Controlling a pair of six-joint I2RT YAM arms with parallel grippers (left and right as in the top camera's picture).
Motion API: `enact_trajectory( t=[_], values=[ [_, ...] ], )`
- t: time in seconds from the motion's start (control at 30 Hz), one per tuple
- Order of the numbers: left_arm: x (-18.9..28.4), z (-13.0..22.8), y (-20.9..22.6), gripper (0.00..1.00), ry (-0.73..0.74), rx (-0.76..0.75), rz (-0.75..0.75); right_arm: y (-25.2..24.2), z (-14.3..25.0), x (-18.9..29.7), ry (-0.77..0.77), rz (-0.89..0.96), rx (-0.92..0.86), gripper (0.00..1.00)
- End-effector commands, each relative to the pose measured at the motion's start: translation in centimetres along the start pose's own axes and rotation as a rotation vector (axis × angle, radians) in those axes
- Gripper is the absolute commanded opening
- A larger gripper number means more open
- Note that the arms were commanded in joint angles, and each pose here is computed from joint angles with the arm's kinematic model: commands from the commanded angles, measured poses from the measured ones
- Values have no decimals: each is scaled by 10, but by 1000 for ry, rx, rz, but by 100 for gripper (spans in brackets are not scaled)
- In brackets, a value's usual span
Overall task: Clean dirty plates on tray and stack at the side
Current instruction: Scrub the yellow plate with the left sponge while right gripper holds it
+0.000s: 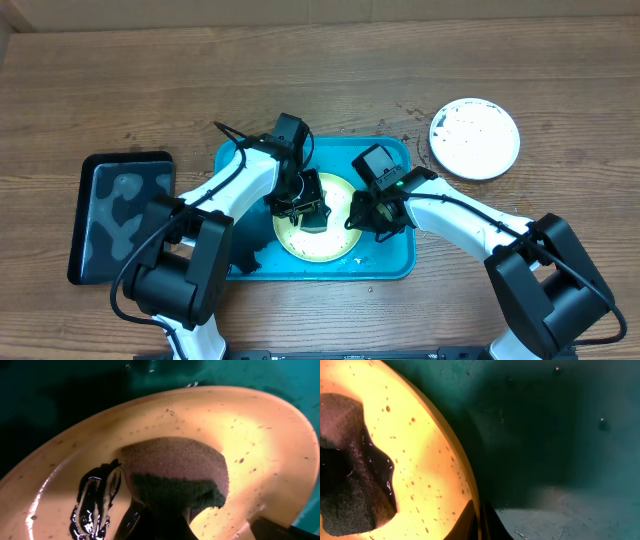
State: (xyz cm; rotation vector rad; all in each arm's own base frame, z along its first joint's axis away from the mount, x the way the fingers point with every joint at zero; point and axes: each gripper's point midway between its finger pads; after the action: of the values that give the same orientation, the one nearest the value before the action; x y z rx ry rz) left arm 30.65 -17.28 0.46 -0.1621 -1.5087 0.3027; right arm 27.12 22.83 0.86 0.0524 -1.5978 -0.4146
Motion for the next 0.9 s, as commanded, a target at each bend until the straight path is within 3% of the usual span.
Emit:
enact_trajectory(
  t=[0.0, 0.2, 0.43, 0.57, 0.63, 0.73, 0.87],
  values=[
    [-13, 7, 73, 4, 15, 56, -329, 0, -4, 0, -16, -1, -6, 4],
    [32, -7, 118, 4, -38, 69, -610, 0, -5, 0, -18, -2, -5, 4],
    [63, -30, 114, 4, -109, 59, -675, -2, -7, 1, -30, 11, -6, 4],
    [61, -33, 84, 4, -71, 40, -519, -2, -7, 1, -30, 10, -6, 4],
    [52, -32, 56, 4, -22, -45, -356, -2, -7, 1, -31, 10, -6, 4],
    [41, -17, -13, 4, 73, -239, 54, -1, -7, 1, -32, 7, -5, 4],
    [36, -9, -31, 4, 95, -231, 141, -1, -7, 1, -29, 5, -5, 4]
  ],
)
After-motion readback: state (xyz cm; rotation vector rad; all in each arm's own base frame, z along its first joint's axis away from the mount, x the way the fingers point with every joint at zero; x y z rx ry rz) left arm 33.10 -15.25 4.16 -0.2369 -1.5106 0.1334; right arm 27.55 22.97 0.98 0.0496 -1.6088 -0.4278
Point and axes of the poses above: each gripper's point midway between its finger pads, its own x axis back along the fingers, its own y axis along the line the jaws close on, z = x × y, and after that the axes turned 7 degrees about -x, right-handed
